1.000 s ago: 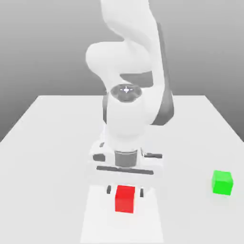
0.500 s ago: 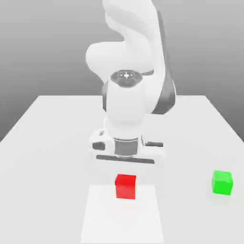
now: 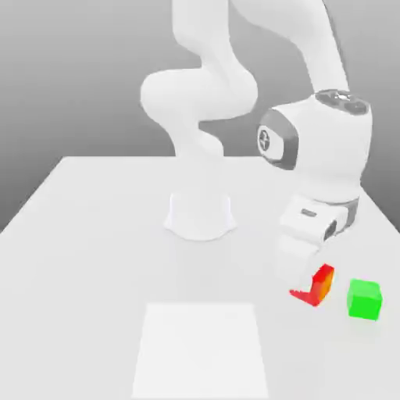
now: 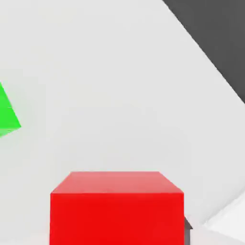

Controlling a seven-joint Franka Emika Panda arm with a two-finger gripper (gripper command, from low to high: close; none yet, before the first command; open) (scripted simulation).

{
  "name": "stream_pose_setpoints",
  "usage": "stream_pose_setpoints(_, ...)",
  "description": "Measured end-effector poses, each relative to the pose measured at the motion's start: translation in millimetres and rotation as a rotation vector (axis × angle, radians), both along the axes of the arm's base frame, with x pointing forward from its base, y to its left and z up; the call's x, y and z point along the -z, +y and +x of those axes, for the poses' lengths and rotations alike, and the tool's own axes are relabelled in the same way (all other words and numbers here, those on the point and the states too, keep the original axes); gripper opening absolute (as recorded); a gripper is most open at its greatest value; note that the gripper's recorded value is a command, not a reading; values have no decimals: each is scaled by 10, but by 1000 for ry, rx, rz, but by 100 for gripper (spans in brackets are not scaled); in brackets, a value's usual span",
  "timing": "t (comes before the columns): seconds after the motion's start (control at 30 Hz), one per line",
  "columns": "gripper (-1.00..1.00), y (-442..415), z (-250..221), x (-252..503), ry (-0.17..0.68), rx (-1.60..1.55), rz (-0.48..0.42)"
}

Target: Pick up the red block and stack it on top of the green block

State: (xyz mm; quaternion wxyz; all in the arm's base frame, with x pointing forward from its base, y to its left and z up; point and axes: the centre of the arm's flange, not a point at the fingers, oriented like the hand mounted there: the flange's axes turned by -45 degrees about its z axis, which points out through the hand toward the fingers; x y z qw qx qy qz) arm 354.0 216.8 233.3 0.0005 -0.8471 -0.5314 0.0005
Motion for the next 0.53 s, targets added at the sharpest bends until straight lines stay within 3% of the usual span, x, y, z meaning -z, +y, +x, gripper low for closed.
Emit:
stream_pose_setpoints(0.27,-100,855,-497,-111,0,-578,0)
stream_pose_setpoints(0.43,-100,919,-520,371,-1,-631,-2)
stream_pose_setpoints(0.47,100,915,-525,467,-1,-632,-1)
stream_pose_setpoints(0.53,100,915,-525,467,-1,-632,-1)
